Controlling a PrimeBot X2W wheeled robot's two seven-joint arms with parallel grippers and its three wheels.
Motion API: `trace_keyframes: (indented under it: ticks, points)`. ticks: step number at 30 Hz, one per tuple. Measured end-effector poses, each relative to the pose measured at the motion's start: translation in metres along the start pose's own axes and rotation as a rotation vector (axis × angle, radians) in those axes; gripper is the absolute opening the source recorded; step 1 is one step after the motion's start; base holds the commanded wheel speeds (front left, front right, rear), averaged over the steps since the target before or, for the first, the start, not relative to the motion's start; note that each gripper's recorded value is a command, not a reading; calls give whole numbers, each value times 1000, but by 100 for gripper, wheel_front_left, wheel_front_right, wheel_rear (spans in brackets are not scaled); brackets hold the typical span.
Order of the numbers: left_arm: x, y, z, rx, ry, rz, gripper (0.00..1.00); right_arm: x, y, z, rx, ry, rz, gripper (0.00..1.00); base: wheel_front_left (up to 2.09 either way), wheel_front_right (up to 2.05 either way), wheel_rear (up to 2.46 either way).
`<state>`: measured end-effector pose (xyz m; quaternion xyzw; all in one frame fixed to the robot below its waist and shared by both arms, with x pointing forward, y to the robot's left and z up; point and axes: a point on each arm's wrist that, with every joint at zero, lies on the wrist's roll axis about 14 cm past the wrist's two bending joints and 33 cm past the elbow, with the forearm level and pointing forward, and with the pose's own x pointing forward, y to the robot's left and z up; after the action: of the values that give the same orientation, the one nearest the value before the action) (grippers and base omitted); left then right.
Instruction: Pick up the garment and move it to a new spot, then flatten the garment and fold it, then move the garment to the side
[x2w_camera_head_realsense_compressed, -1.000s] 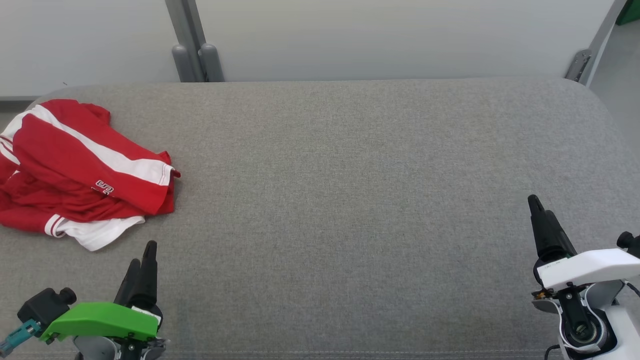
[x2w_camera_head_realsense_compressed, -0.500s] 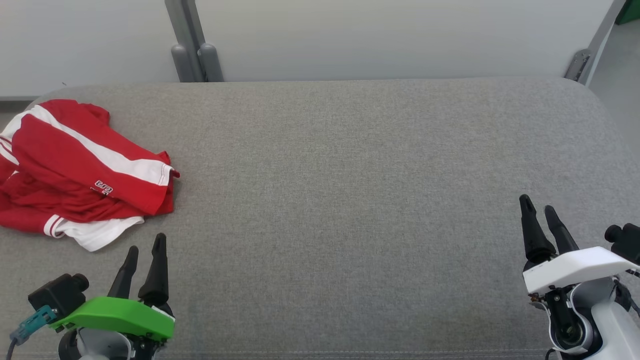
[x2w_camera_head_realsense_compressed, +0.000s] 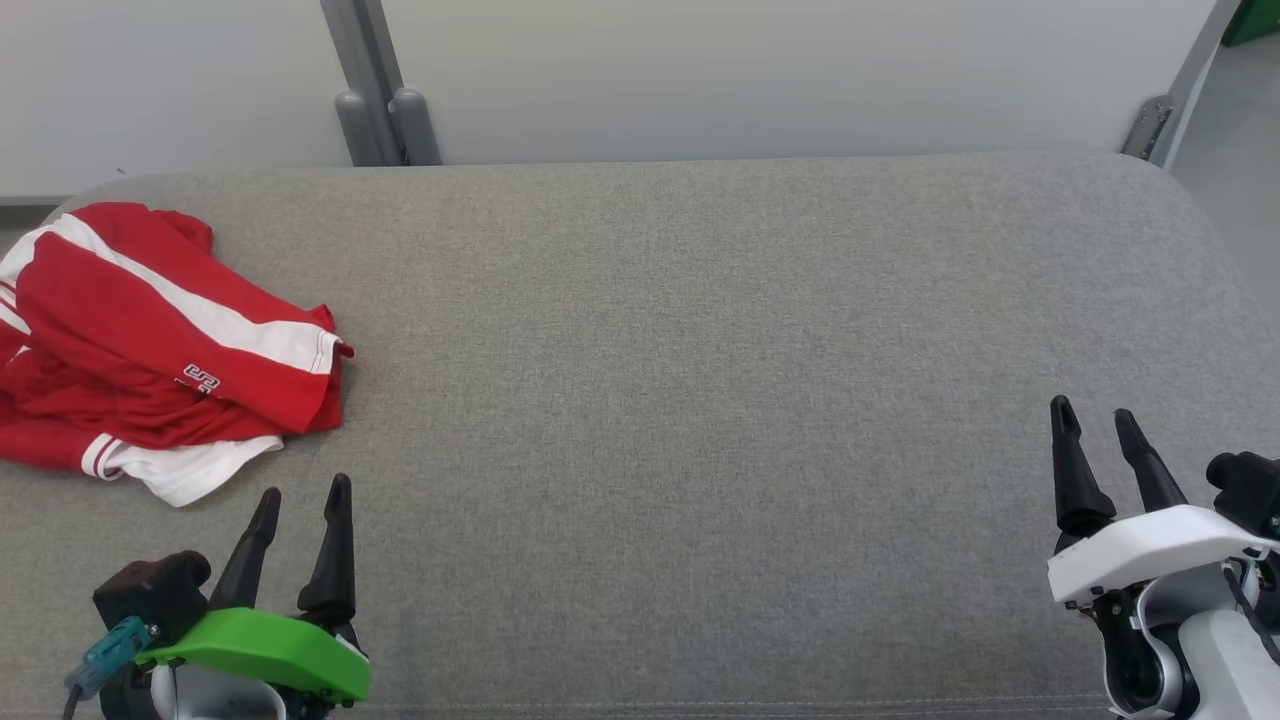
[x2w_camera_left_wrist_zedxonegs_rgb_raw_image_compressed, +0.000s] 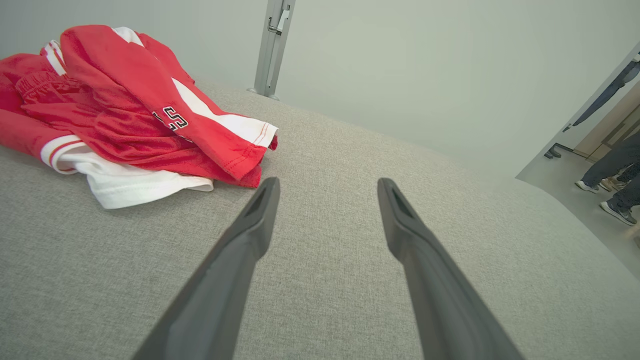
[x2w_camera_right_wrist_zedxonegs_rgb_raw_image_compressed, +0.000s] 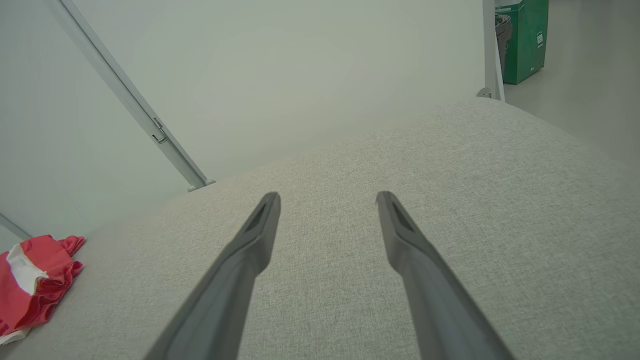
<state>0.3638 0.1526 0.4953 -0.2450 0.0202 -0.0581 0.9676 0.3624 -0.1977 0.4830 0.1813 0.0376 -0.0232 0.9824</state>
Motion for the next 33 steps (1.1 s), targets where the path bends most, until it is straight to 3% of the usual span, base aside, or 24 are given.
trace_keyframes:
  ticks: [28,33]
  points:
    - [-6,-25,7,426,-75,-128,100,-6,11,18,-426,-135,56,100,0,0,0]
    - [-6,-28,7,451,-77,-139,100,-7,8,21,-444,-144,46,100,0,0,0]
